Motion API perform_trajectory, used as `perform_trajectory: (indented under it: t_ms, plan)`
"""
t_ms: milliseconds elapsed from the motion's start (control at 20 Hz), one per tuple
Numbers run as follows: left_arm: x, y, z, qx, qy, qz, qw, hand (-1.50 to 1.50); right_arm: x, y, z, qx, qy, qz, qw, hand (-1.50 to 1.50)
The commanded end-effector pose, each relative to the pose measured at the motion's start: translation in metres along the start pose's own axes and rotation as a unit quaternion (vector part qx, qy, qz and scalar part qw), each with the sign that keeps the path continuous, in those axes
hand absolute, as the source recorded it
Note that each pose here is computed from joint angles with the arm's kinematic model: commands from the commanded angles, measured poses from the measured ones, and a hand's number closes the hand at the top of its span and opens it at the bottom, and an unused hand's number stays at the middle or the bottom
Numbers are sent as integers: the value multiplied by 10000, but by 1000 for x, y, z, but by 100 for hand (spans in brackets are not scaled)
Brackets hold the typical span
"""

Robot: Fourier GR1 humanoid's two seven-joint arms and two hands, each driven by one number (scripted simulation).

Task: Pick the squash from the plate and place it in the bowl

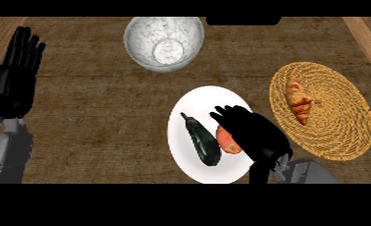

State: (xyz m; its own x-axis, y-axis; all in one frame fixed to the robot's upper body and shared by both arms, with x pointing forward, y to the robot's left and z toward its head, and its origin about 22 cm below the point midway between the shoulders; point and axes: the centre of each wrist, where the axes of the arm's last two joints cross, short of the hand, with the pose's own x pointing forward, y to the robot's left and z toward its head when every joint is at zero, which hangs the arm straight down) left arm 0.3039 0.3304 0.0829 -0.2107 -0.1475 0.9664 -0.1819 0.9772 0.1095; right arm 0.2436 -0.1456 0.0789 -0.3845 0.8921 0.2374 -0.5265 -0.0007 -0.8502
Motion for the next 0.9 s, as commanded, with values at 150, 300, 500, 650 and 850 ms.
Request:
perform_trajectory:
  t_ms: [150,300,500,650,850]
  plan:
    - [0,1,7,-66,58,14,10000,0,-3,29,-21,112,84,97,9999,-150]
    - [14,7,-4,91,-53,-71,9999,0,-17,18,-27,204,250,-68,9995,-150]
    - [5,3,17,4,-91,9,10000,0,-23,31,-34,282,490,-56,9984,-150]
    - [11,-15,9,-33,22,13,10000,0,-30,22,-42,322,479,-96,9983,-150]
    - [2,18,13,29,16,39,10000,0,-27,30,-58,-154,86,121,9998,150]
